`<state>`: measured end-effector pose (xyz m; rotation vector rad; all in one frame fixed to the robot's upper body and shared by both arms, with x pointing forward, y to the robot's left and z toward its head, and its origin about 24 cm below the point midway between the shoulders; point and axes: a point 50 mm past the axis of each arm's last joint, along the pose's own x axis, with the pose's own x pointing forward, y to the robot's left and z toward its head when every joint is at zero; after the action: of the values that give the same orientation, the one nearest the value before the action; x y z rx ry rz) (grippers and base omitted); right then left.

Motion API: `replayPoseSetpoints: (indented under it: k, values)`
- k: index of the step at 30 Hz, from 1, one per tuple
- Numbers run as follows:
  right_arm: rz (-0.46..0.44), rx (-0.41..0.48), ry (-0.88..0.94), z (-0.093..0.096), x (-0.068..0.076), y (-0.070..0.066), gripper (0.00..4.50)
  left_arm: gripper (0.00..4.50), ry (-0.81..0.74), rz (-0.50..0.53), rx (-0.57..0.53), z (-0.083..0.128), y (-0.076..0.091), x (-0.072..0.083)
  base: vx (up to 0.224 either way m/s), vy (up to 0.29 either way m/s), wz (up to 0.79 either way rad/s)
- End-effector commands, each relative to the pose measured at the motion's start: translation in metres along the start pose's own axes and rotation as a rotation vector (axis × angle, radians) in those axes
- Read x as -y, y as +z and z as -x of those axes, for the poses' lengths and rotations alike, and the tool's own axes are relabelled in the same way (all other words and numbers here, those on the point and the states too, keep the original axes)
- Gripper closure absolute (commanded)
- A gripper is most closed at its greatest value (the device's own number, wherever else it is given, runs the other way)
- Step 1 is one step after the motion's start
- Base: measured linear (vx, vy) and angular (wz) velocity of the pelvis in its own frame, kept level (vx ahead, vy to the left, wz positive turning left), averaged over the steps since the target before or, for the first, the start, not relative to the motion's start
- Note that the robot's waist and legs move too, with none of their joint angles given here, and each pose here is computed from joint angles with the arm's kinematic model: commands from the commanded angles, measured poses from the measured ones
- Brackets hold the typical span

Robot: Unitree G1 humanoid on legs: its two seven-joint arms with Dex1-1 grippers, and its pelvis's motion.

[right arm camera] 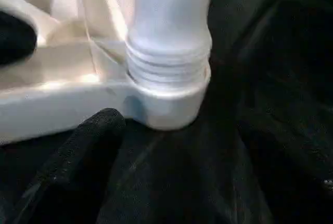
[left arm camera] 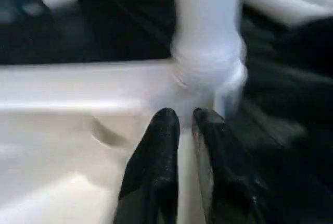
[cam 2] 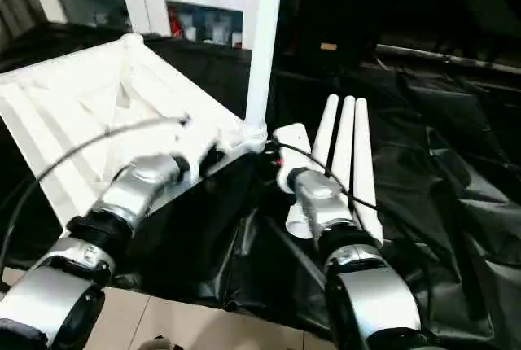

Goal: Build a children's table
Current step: Rotate table base

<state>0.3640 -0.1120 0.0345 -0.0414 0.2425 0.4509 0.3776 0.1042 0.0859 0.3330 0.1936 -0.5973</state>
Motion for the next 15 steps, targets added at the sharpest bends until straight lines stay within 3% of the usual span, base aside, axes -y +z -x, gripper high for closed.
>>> replayPoseSetpoints:
  k: [1,2,4,5,6,7,8,9,12,13,15]
  values:
    - [0.022,0.01,0.031,0.001,-0.001,0.002,0.59,3.49,0.079,-0.031,0.048,0.005,0.015,-0.017,0.0,0.0,0.0]
    - [0.025,0.009,0.038,0.001,-0.002,0.002,0.59,3.45,0.093,-0.036,0.047,0.006,0.016,-0.019,0.0,0.0,0.0]
    - [0.046,0.0,0.084,-0.001,-0.009,0.002,0.59,3.45,0.196,-0.045,0.022,0.017,0.015,-0.041,0.0,0.0,0.0]
    - [0.06,-0.008,0.103,-0.002,-0.012,0.002,0.59,3.45,0.272,-0.052,0.004,0.026,0.013,-0.055,0.0,0.0,0.0]
    - [0.074,-0.024,0.119,-0.004,-0.016,0.001,0.59,3.45,0.415,-0.066,-0.03,0.046,0.009,-0.082,0.0,0.0,0.0]
    - [0.074,-0.024,0.119,-0.004,-0.016,0.001,0.59,3.45,0.415,-0.066,-0.03,0.046,0.009,-0.082,0.0,0.0,0.0]
    - [0.076,-0.032,0.119,-0.005,-0.018,0.001,0.59,3.45,0.475,-0.072,-0.045,0.056,0.007,-0.093,0.0,0.0,0.0]
    - [0.093,-0.053,0.115,-0.007,-0.02,0.001,0.59,3.45,0.626,-0.102,-0.087,0.088,0.001,-0.122,0.0,0.0,0.0]
    - [0.115,-0.073,0.114,-0.009,-0.023,0.001,0.59,3.45,0.757,-0.123,-0.146,0.123,-0.006,-0.145,0.0,0.0,0.0]
    - [0.115,-0.073,0.114,-0.009,-0.023,0.001,0.59,3.45,0.757,-0.123,-0.146,0.123,-0.006,-0.145,0.0,0.0,0.0]
    - [0.122,-0.081,0.112,-0.011,-0.026,0.001,0.59,3.45,0.833,-0.16,-0.203,0.15,-0.01,-0.156,0.0,0.0,0.0]
